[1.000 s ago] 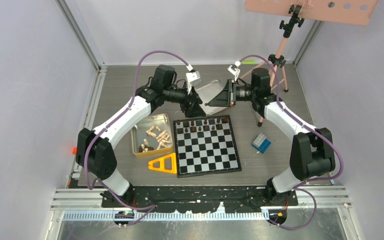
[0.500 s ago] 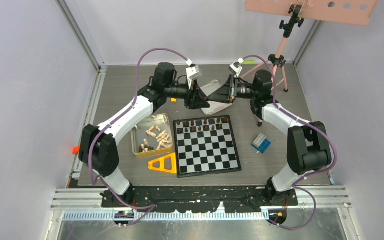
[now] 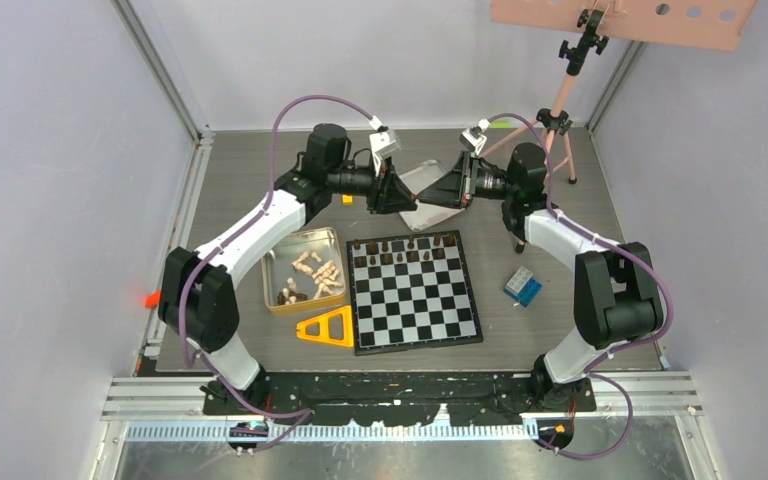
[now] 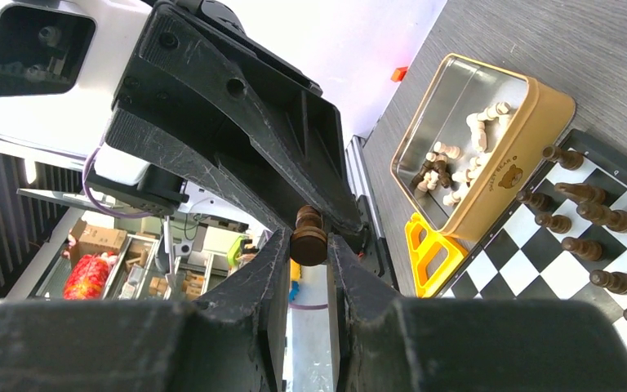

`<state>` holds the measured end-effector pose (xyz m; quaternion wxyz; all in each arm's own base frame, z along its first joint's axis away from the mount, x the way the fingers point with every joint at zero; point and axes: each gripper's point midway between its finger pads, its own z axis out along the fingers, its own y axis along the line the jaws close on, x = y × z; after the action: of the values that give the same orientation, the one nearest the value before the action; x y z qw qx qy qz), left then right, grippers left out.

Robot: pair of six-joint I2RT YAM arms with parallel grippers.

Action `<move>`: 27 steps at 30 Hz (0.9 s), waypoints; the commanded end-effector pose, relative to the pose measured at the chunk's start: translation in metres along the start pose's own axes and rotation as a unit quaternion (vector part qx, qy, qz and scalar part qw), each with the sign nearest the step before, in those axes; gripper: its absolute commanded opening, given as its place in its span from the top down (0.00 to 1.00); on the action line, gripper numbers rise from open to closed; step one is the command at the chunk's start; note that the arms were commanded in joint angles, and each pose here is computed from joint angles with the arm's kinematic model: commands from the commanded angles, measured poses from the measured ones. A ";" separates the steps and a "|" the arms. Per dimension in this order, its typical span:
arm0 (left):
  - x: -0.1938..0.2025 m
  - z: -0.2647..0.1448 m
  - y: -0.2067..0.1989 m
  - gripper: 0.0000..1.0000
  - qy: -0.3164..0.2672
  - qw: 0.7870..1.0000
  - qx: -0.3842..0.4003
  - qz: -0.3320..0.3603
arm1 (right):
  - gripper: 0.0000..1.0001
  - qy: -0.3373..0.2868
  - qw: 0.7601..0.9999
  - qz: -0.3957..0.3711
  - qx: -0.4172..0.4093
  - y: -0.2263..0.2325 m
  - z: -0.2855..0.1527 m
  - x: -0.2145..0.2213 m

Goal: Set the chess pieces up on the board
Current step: Pick up the chess piece from the storage box.

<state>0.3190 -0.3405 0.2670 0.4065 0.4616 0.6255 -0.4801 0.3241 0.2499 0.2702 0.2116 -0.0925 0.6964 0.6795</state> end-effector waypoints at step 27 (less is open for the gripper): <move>-0.019 0.002 -0.022 1.00 0.006 0.999 0.037 0.023 | 0.68 0.010 0.997 -0.049 0.067 -0.024 -0.013 0.004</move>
<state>0.3149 -0.3435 0.2535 0.3715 0.4480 0.6488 -0.4902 0.3225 0.2464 0.2480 0.2087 -0.1043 0.7210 0.6525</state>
